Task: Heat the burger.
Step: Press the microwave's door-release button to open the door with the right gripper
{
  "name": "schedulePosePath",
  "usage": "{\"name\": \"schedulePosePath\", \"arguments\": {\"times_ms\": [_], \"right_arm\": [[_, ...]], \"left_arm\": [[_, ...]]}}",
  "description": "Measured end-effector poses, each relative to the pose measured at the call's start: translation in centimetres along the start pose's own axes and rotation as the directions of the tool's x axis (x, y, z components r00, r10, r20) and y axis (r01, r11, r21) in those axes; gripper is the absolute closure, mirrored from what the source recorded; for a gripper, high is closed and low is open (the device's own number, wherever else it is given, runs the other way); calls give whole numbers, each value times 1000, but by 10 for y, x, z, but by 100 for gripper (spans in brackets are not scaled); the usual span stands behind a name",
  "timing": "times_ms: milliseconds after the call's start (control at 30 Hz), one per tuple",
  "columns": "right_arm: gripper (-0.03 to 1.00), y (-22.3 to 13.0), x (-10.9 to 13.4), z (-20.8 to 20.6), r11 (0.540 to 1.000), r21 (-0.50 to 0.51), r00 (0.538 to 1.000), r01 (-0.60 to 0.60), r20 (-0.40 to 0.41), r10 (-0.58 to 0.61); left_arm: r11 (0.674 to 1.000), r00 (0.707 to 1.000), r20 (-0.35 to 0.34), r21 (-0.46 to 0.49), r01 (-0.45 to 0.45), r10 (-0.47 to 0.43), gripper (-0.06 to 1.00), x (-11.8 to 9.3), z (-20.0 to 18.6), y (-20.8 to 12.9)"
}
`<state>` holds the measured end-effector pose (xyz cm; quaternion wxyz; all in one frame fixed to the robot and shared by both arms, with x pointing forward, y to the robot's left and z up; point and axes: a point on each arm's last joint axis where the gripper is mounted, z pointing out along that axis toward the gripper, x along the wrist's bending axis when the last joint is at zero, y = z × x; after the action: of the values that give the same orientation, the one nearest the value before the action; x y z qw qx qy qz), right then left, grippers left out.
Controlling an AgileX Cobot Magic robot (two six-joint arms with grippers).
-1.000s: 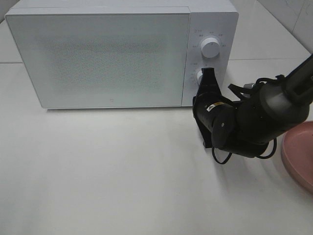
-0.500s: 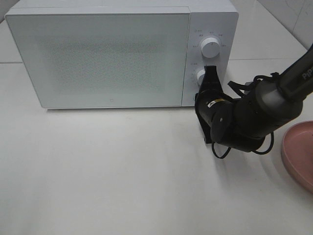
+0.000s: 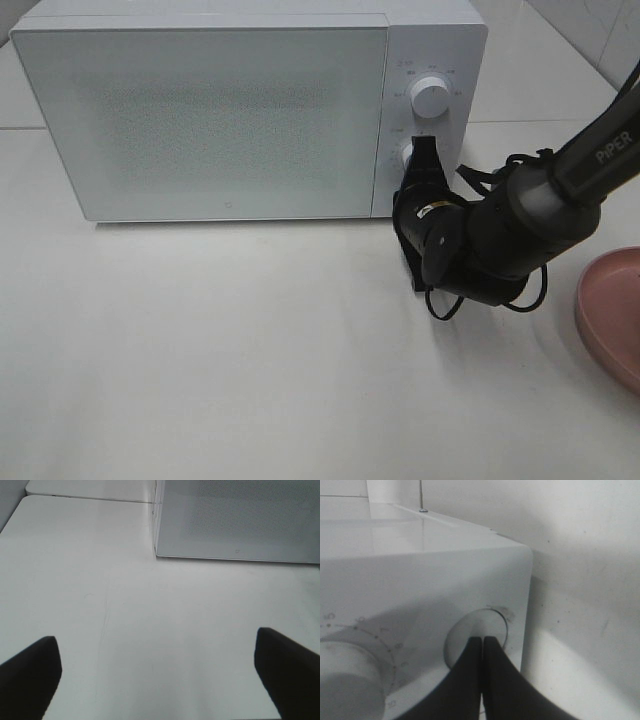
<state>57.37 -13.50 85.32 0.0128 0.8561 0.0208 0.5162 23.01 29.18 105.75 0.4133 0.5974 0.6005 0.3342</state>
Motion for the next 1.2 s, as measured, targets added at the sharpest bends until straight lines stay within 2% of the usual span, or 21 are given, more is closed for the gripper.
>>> {"name": "schedulePosePath", "arguments": {"times_ms": [633,1200], "right_arm": [[95,-1,2,9,999,-46,1000,-3,-13,3],[95,-5,11,16,998,-68,1000,-10,20,11]], "left_arm": [[1000,1000,0,0,0,0,-4,0,0,0],[1000,1000,0,0,0,0,-4,0,0,0]]}}
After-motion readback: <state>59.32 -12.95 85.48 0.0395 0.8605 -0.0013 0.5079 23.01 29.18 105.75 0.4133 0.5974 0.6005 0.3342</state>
